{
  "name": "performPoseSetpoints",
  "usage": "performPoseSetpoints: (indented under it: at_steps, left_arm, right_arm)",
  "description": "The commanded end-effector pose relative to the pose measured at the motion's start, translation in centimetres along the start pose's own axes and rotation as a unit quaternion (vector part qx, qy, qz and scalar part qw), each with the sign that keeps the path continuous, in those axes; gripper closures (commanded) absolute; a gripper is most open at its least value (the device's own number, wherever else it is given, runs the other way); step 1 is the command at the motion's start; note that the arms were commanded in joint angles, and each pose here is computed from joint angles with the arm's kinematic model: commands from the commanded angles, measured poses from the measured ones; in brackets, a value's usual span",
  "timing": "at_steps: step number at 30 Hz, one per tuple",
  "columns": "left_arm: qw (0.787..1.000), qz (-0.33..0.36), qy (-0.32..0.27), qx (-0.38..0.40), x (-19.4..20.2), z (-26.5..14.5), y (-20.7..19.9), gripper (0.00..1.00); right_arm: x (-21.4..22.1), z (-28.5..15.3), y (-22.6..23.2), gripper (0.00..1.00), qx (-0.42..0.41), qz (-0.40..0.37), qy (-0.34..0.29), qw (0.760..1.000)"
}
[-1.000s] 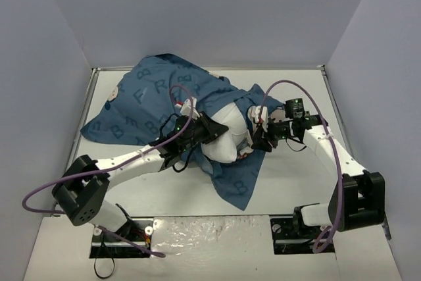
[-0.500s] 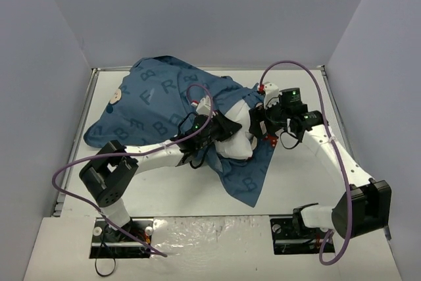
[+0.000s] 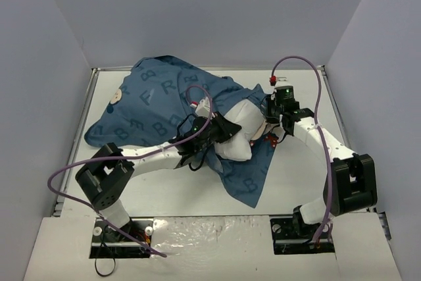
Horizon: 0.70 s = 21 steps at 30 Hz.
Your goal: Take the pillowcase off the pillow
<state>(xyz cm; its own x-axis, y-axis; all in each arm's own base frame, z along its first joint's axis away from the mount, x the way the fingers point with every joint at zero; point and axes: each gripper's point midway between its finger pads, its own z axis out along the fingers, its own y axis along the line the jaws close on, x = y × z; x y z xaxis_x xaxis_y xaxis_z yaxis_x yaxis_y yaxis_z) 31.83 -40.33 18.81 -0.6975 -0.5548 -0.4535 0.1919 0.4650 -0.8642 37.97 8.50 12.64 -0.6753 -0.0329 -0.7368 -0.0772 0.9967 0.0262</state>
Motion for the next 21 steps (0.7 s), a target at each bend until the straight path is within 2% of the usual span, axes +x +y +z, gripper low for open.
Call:
performPoseSetpoints:
  at_steps: [1,2,5,8,14,21]
  left_arm:
    - [0.999,0.014,-0.015,0.044,-1.2,-2.2,-3.5,0.98]
    - [0.999,0.013,-0.015,0.048,-1.4,-2.5,-3.9,0.98]
    - [0.998,0.018,-0.003,0.052,-1.2,-3.4,-4.3,0.98]
    - [0.997,0.023,0.012,0.069,-1.1,-4.6,-5.6,0.98]
    - [0.992,0.034,0.029,0.116,-2.1,-8.3,-9.1,0.98]
    - [0.993,0.049,0.032,0.102,-3.5,-12.0,-9.2,0.98]
  right_arm:
    - [0.0,1.6,-2.9,0.81,0.035,0.026,-0.007,0.999]
    - [0.6,1.9,-3.1,0.91,0.035,0.025,0.001,0.999]
    - [0.4,2.9,-3.3,1.0,0.015,0.033,-0.007,0.999]
    - [0.3,4.0,-3.8,1.0,0.005,0.031,-0.008,0.999]
    - [3.9,8.4,-5.6,1.0,-0.018,0.072,0.061,0.995]
    - [7.0,10.7,-3.7,1.0,-0.097,0.086,0.117,0.985]
